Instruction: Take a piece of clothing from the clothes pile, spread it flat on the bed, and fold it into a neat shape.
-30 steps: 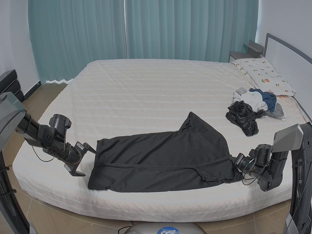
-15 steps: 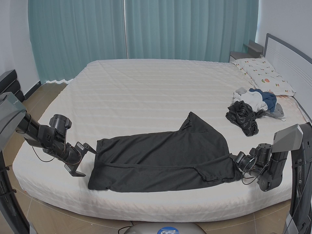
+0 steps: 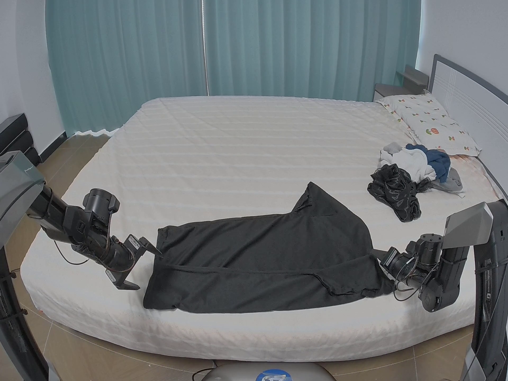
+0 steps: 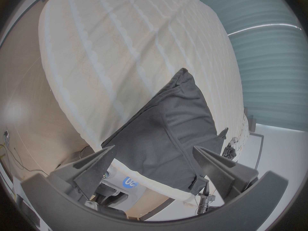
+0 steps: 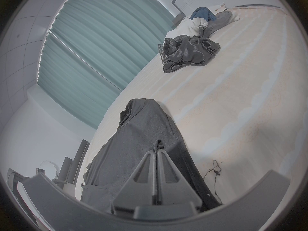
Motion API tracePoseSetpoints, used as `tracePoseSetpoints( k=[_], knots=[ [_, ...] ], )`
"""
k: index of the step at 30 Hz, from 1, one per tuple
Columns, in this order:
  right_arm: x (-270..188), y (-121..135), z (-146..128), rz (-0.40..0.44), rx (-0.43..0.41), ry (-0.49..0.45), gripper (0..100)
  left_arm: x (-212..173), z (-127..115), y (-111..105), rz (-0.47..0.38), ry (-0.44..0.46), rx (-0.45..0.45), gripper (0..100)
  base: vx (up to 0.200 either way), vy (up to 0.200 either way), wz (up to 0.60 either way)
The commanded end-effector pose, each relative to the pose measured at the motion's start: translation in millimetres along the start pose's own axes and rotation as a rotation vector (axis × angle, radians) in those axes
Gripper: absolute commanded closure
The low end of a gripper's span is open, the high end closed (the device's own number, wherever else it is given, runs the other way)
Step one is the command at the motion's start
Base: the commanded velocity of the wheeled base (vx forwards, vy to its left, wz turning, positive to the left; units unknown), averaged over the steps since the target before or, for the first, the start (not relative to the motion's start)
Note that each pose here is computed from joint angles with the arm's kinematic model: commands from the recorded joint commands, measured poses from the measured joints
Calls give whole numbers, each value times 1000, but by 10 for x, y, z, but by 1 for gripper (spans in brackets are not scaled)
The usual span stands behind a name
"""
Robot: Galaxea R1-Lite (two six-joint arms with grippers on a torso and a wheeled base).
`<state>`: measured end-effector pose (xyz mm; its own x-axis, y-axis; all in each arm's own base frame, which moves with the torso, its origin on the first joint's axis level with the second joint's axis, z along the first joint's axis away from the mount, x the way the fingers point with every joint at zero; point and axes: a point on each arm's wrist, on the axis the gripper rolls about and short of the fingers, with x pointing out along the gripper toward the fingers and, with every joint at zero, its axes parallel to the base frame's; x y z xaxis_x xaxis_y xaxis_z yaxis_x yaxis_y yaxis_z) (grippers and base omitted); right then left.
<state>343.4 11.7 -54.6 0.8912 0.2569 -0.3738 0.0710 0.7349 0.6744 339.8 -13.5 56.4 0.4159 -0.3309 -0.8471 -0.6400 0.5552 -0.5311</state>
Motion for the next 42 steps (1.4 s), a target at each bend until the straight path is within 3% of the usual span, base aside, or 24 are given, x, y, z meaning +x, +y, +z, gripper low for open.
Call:
tracePoseSetpoints(
  k=[1, 5, 8, 18, 31, 41, 42],
  knots=[
    [-5, 15, -2, 5, -3, -2, 0, 21, -10, 23, 31, -24, 30, 0, 0, 0, 0],
    [-36, 18, -2, 1, -2, 0, 0, 77, -41, 96, 68, -9, 113, 0, 0, 0, 0],
    [-58, 4, -18, -7, -3, 8, 0, 106, -140, 199, 95, 31, 247, 0, 0, 0, 0],
    [-60, 35, -32, 0, -3, 14, 0, 300, -323, 287, 10, -26, 489, 0, 0, 0, 0],
    [-78, 41, -48, -1, -3, 21, 0, 417, -336, 337, -7, -65, 512, 0, 0, 0, 0],
    [-97, 54, -25, 1, 0, 16, 0, 467, -352, 416, 51, -78, 504, 0, 0, 0, 0],
    [-103, 57, -15, 2, 1, 13, 0, 467, -356, 422, 52, -77, 503, 100, 0, 0, 0]
  ],
)
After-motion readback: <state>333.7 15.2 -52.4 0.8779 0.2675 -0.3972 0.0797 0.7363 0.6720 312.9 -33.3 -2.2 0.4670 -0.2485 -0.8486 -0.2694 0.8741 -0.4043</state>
